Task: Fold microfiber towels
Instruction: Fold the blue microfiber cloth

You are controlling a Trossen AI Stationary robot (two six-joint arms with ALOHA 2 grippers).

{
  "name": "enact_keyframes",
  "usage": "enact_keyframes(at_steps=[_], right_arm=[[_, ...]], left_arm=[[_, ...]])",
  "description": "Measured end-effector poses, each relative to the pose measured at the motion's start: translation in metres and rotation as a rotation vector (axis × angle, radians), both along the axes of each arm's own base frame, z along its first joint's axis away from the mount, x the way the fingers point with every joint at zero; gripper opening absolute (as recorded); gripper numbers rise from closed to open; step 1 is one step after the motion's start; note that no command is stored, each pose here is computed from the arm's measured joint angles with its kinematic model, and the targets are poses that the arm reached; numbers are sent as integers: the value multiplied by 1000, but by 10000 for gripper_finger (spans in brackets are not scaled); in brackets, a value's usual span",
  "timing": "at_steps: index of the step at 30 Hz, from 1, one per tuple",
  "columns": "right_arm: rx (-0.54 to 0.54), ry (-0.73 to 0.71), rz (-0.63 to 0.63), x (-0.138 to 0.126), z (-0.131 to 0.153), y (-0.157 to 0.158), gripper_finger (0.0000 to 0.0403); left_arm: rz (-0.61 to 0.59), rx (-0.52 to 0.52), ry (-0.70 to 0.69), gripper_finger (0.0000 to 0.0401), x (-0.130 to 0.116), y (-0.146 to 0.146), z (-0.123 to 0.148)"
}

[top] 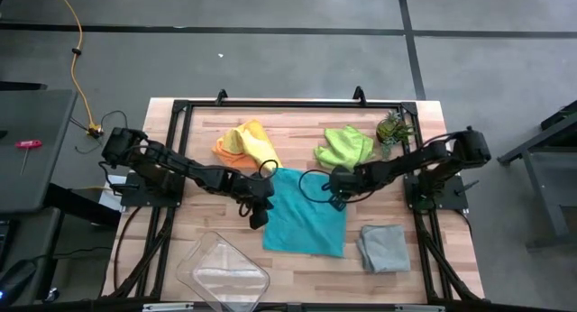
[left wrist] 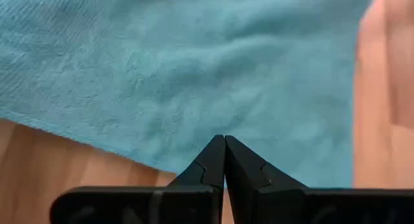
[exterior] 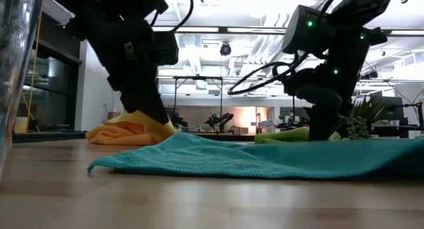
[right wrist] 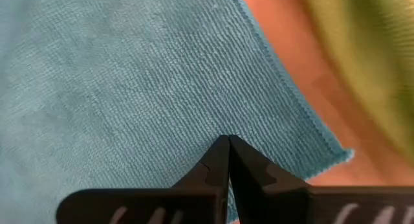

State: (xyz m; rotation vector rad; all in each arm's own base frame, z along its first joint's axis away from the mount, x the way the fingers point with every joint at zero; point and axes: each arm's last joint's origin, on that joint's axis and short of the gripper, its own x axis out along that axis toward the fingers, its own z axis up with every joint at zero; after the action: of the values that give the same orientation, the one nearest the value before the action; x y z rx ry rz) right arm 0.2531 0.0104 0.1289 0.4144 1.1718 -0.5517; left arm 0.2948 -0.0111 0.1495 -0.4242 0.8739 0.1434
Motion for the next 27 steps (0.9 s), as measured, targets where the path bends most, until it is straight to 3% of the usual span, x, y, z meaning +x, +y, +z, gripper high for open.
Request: enact_keyframes(at_steps=[8,14,18,22,27], right_arm=[[-55,76,29,-9,5,-17,0],[-150,10,36,-9,35,-23,0],[-197,-70,13,-11,52,-27,0],[-208,-94,-16,-13,58,-33,0],[-212,-105,-48,-13,59,-41,0]], left_arm=[[-3,2,-39,0,-4,0,15],[17,-41,-85,0,-29,-6,54],[-63,-99,-76,0,-58,-30,77],[-134,-171,1,0,-86,-67,84],[-99,-264,109,0,-112,-110,80]])
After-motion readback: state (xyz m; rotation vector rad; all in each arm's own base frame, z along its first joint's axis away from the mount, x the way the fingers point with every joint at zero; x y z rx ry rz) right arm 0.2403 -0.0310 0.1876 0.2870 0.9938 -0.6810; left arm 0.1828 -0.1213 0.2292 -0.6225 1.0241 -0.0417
